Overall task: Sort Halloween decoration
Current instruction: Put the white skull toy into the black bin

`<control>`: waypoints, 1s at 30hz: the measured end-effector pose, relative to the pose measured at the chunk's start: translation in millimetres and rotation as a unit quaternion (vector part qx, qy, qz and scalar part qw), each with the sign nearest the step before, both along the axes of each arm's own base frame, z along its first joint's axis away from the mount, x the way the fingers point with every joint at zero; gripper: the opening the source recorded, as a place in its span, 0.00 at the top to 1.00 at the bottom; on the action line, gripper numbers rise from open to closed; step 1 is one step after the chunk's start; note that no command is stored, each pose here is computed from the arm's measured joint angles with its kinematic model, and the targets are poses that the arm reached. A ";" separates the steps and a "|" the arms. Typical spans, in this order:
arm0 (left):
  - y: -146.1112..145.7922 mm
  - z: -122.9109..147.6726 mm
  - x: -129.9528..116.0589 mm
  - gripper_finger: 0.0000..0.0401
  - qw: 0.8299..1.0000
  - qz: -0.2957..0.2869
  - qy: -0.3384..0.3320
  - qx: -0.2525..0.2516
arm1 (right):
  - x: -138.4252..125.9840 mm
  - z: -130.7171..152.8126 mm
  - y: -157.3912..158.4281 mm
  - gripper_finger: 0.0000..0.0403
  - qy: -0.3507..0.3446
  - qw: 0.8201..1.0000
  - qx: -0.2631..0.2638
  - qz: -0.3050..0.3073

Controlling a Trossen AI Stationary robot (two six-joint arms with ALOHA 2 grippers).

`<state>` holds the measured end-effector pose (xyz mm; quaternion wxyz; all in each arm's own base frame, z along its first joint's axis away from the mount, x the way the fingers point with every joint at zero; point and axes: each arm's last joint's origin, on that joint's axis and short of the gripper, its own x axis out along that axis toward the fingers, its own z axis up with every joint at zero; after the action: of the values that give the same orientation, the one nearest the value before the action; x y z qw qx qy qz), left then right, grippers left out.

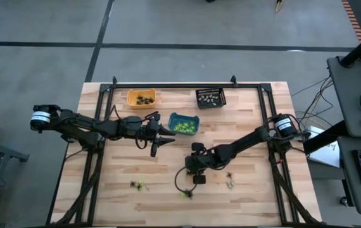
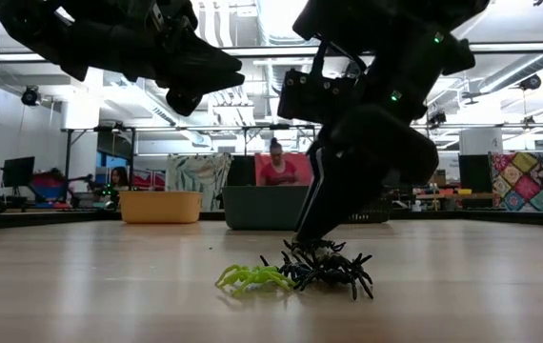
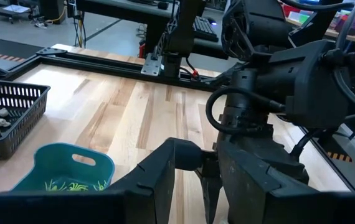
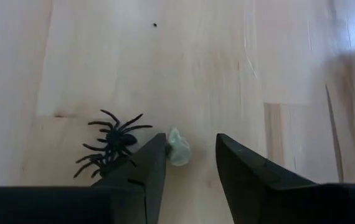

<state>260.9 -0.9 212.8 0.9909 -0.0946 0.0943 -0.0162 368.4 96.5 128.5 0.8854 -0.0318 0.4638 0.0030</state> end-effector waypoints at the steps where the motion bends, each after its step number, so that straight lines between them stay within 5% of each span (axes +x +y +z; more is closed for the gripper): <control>1: 0.0 0.0 0.0 0.73 1.000 0.000 0.000 0.000 | -0.3 -0.4 -0.4 0.69 0.001 1.000 0.000 0.000; 14: 0.0 -0.1 0.0 0.73 1.000 0.000 0.000 0.000 | -1.6 -3.2 -4.3 0.97 0.002 1.000 0.017 0.006; 30: -0.3 -0.1 0.0 0.73 1.000 0.000 0.000 -0.005 | -1.5 32.7 -7.9 0.98 -0.038 0.999 0.028 0.006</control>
<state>261.0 -1.1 212.7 0.9903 -0.1001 0.0945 -0.0162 366.9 88.7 161.2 0.9028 -0.0102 0.4295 0.0204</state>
